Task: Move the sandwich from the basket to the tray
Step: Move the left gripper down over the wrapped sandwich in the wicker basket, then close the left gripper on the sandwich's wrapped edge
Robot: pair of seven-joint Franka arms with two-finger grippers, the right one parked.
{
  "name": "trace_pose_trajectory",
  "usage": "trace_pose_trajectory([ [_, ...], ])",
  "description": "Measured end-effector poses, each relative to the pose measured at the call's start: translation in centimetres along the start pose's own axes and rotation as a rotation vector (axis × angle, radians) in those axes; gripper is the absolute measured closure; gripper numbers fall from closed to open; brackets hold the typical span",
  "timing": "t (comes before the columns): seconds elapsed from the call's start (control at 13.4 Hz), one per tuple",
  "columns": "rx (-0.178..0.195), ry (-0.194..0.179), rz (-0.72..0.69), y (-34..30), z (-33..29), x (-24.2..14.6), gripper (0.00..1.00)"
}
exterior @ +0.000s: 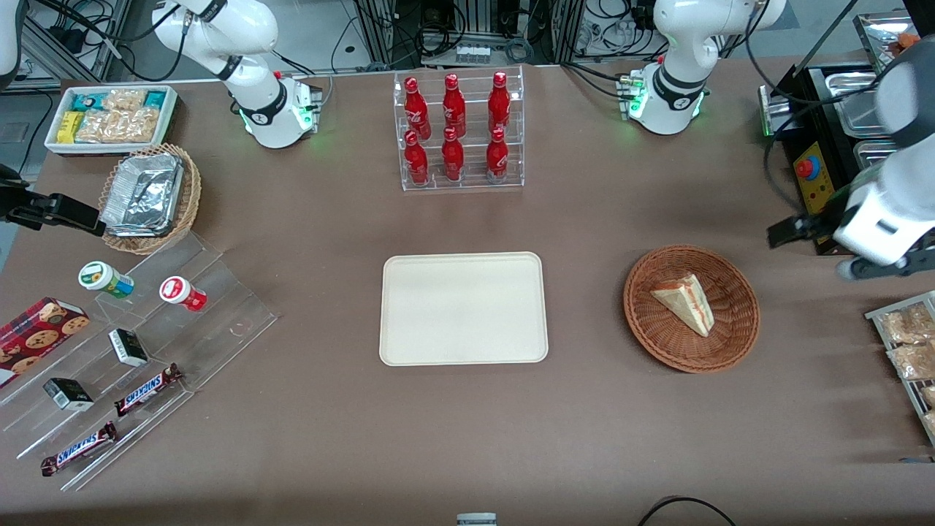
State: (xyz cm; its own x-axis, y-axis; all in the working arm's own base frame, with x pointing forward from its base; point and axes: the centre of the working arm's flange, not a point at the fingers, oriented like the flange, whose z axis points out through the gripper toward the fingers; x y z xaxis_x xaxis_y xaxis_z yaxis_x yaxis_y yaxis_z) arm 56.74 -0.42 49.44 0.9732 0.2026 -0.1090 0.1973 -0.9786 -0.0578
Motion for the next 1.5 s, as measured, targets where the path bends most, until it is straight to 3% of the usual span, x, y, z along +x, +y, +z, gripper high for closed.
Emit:
trace_pose_trajectory([
  [0.3,-0.023,0.060,-0.240,4.2,7.9,-0.7,0.00],
  [0.52,-0.036,0.078,-0.329,6.9,11.5,-2.2,0.00],
  [1.27,-0.091,0.127,-0.443,6.7,21.4,-1.9,0.00],
  [1.5,-0.094,0.124,-0.446,6.7,23.4,-2.1,0.00],
])
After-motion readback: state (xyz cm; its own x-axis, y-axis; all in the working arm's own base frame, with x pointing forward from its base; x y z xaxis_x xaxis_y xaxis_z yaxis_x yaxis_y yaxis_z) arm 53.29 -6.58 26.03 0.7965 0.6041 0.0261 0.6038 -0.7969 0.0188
